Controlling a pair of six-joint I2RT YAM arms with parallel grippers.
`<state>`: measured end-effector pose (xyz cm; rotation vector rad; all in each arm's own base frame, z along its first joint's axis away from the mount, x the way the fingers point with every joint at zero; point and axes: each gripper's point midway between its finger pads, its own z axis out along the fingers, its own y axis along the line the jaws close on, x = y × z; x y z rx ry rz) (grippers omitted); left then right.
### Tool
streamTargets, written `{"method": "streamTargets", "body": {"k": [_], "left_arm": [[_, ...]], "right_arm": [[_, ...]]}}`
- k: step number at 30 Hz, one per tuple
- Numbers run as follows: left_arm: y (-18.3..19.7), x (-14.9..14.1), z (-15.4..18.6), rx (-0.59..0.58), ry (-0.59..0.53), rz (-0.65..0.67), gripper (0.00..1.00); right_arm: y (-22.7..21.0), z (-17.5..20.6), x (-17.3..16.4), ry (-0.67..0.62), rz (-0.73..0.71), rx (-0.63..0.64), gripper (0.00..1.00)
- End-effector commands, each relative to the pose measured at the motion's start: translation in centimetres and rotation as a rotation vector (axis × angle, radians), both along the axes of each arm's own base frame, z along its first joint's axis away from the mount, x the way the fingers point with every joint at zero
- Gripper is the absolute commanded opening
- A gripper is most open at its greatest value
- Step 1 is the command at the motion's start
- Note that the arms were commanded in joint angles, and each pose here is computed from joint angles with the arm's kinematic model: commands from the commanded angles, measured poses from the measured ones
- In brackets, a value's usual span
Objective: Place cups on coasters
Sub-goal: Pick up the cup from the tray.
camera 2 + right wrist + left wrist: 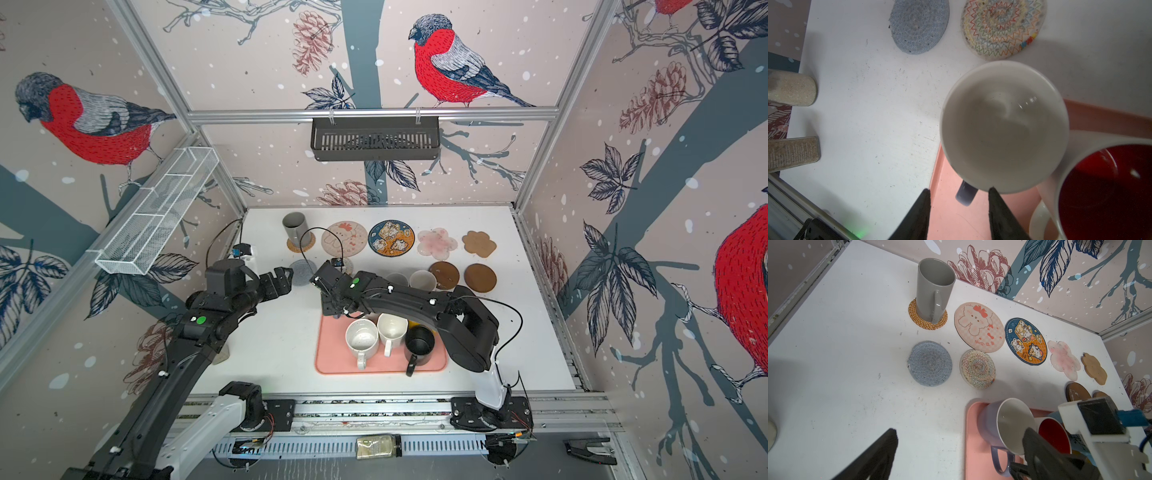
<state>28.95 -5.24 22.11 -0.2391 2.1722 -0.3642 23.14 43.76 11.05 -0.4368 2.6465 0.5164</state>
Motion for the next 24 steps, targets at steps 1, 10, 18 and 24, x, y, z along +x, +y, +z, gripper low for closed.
{"method": "streamTargets", "body": {"k": [1,10,18,24], "left_arm": [[0.2,0.5,0.3,-0.007,-0.029,0.013,0.95],[0.9,0.5,0.2,-0.008,-0.042,0.042,0.95],[2.2,0.4,0.6,-0.021,-0.064,0.092,0.95],[2.1,0.3,0.6,-0.028,-0.066,0.089,0.95]], "right_arm": [[-1.9,-0.7,0.2,-0.001,-0.043,-0.068,0.48],[-1.1,2.9,0.1,-0.042,-0.094,-0.025,0.5],[-1.4,1.1,-0.7,0.013,-0.138,-0.034,0.5],[-0.9,-0.1,-1.1,0.052,-0.143,-0.011,0.59]]}}
